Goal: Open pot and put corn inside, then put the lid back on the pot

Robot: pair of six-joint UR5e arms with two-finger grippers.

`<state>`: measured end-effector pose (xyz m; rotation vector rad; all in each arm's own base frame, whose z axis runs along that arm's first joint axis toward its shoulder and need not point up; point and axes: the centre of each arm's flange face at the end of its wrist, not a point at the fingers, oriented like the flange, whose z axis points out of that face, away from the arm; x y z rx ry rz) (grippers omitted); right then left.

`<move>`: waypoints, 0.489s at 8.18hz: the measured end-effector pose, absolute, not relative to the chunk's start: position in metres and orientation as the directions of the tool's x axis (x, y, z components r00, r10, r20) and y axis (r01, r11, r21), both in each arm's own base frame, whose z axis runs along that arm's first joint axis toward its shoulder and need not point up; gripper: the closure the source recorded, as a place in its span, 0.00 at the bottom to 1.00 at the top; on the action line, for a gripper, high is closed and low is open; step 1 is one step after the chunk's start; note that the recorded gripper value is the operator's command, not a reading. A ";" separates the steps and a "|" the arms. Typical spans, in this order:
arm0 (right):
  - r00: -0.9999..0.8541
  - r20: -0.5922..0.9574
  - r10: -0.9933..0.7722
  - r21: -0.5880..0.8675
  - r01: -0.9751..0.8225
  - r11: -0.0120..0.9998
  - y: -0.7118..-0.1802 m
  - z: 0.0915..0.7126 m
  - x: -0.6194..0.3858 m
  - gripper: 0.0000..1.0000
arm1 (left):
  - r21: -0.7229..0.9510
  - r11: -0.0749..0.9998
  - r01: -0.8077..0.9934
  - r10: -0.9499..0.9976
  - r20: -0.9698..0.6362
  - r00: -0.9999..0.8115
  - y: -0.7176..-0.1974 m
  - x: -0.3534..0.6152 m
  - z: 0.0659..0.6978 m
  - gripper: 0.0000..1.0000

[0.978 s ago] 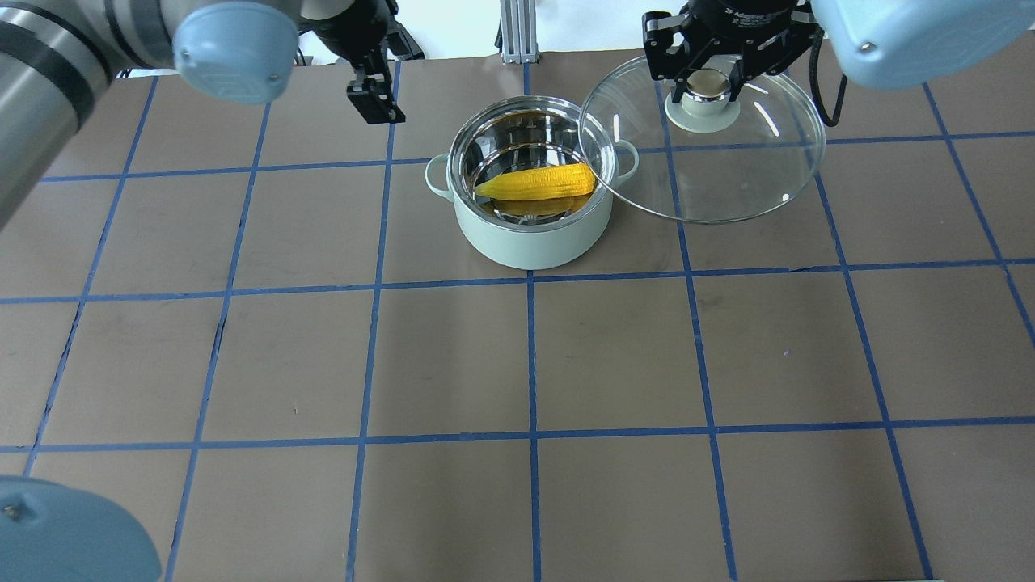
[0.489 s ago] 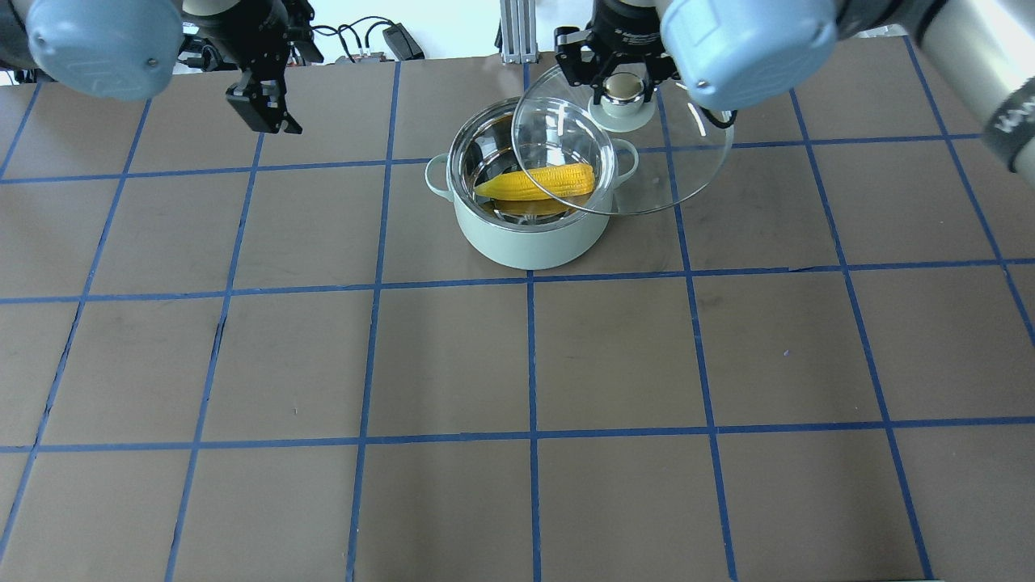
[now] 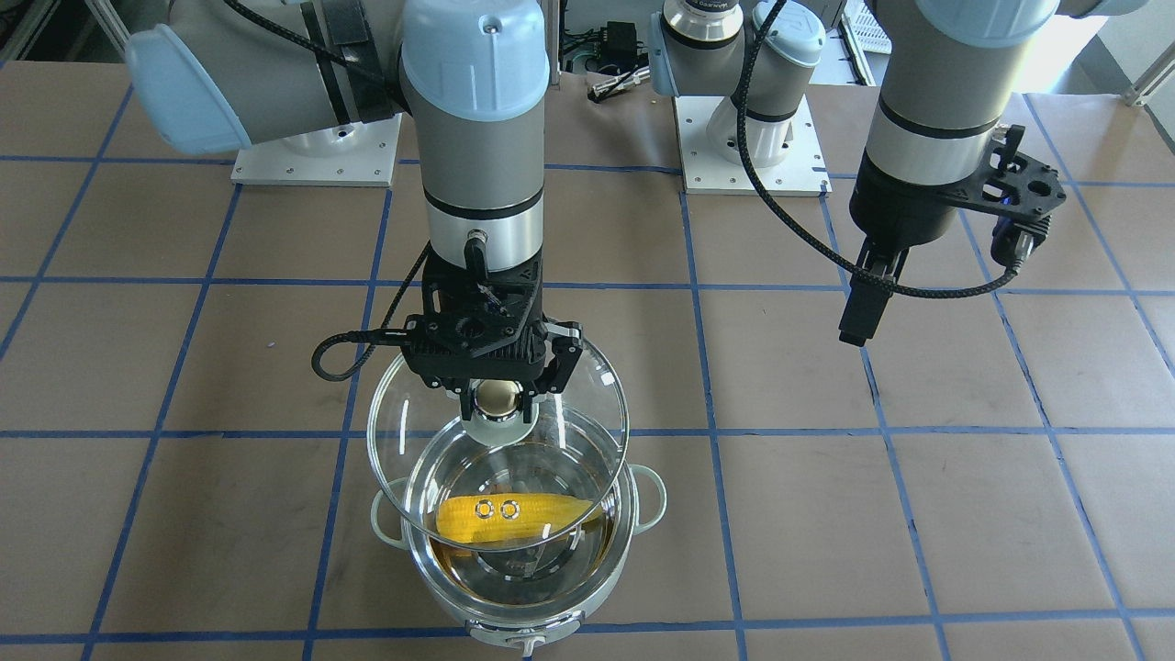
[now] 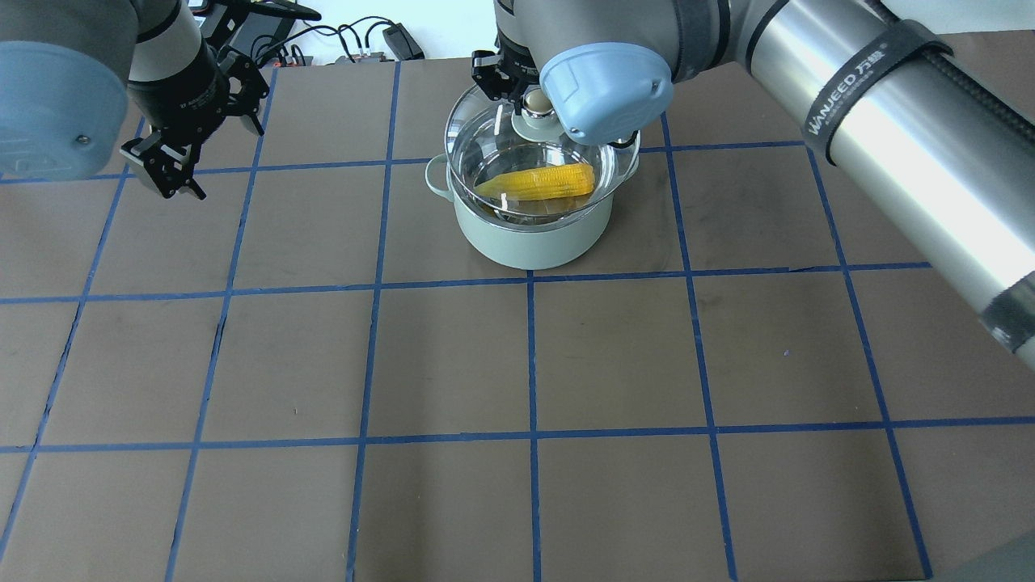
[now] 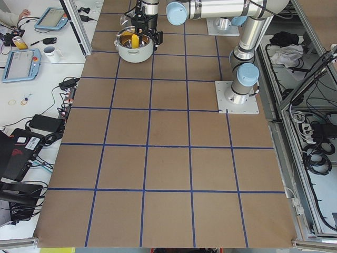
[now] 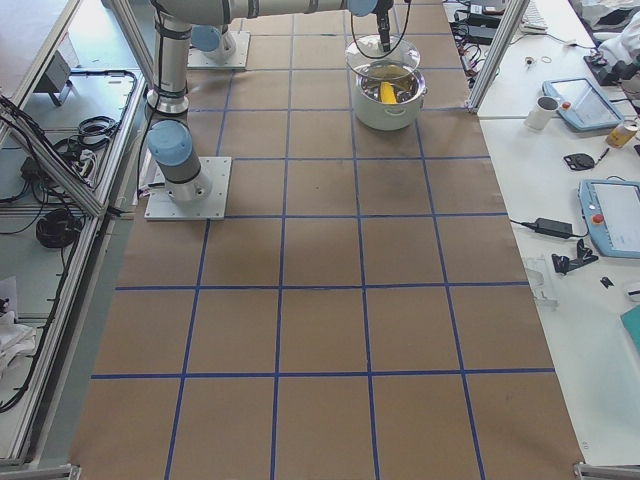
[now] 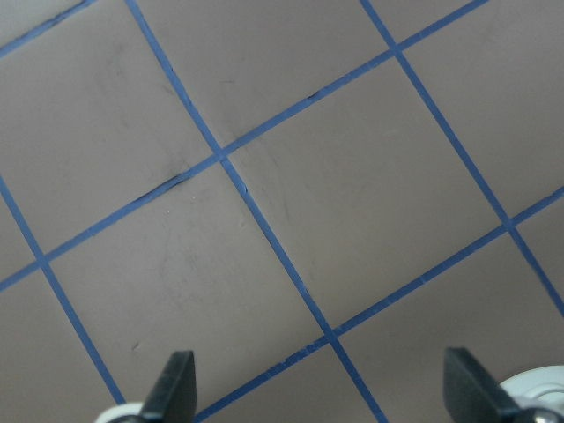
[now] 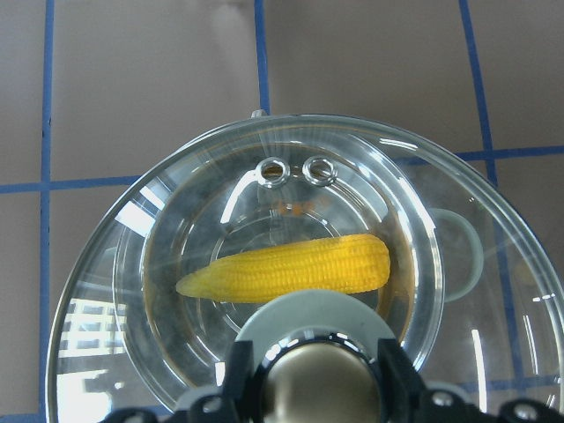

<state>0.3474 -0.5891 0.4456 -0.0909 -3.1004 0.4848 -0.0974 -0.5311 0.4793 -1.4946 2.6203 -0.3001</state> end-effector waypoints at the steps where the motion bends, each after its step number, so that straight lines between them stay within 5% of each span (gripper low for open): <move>1: -0.998 -0.014 0.054 -0.302 0.056 0.952 -0.593 0.438 0.352 0.57 | -0.238 0.554 -0.798 -0.824 -0.022 -0.566 -0.529 -0.097 0.481 0.00; 4: -0.999 -0.026 0.037 -0.260 0.043 0.965 -0.604 0.405 0.361 0.56 | -0.204 0.711 -0.673 -0.693 -0.041 -0.720 -0.528 -0.101 0.481 0.00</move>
